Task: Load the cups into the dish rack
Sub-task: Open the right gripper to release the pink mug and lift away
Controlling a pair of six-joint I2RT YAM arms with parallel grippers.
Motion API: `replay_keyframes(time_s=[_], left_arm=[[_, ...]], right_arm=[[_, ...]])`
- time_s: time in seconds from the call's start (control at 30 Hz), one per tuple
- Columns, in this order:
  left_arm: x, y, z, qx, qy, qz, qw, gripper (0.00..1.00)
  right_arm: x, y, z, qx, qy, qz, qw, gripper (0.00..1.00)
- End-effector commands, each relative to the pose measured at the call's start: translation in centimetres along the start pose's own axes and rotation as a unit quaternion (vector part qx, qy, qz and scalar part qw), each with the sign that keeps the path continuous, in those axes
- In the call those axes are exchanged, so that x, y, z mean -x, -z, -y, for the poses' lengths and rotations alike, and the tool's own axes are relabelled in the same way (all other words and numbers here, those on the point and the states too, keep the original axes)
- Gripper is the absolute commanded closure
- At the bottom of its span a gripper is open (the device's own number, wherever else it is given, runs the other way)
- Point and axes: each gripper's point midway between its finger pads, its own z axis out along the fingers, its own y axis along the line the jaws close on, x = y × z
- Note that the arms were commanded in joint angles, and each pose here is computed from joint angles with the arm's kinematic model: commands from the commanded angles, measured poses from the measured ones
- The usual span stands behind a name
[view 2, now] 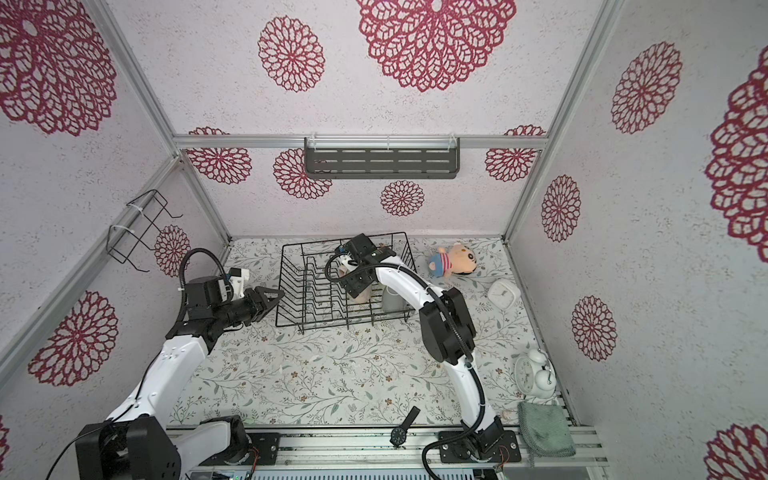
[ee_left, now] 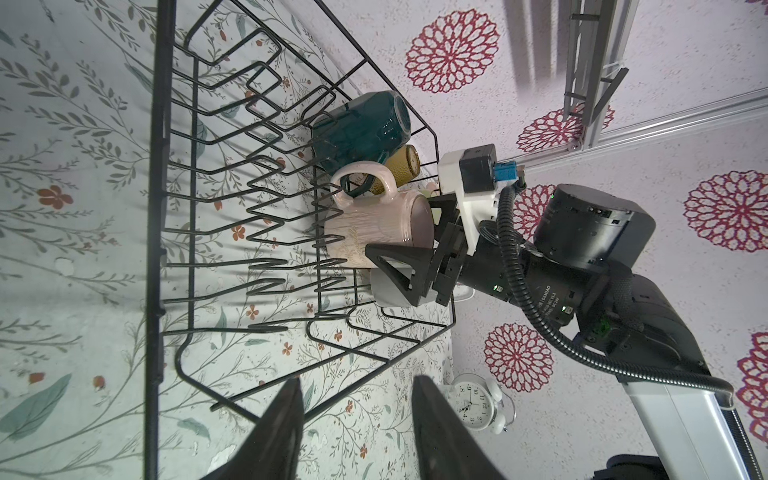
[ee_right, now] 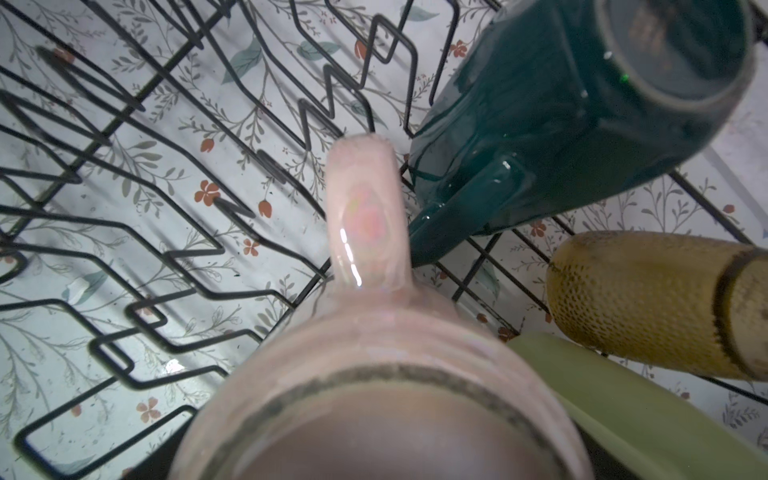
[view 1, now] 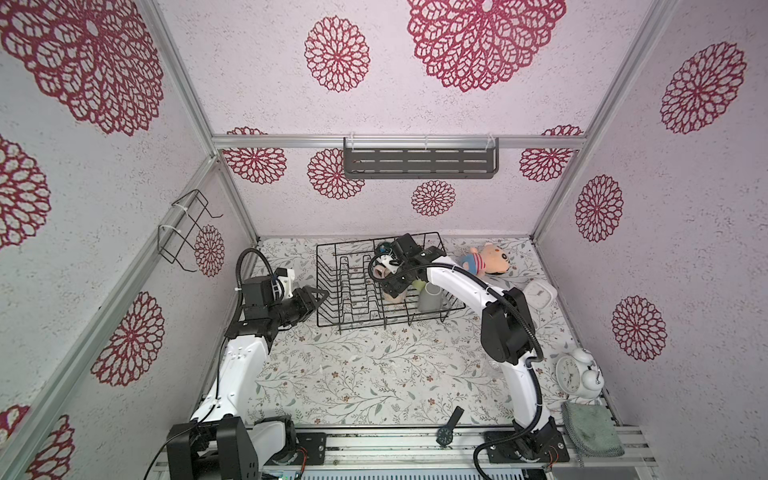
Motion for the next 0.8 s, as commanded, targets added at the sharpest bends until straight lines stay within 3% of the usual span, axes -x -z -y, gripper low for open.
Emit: replay_keyframes(time_s=[0.0, 0.2, 0.77], left_arm=[[1.1, 0.2, 0.9, -0.013, -0.011, 0.012, 1.0, 0.54], [1.1, 0.2, 0.8, -0.013, -0.01, 0.013, 1.0, 0.54], [1.3, 1.0, 2.0, -0.023, -0.02, 0.034, 0.999, 0.54]], right_arm=[[3.9, 2.6, 2.3, -0.026, -0.021, 0.065, 0.997, 0.2], [3.9, 2.8, 1.9, -0.001, -0.019, 0.067, 0.998, 0.11], [4.5, 6.4, 1.2, 0.014, -0.018, 0.086, 0.996, 0.01]])
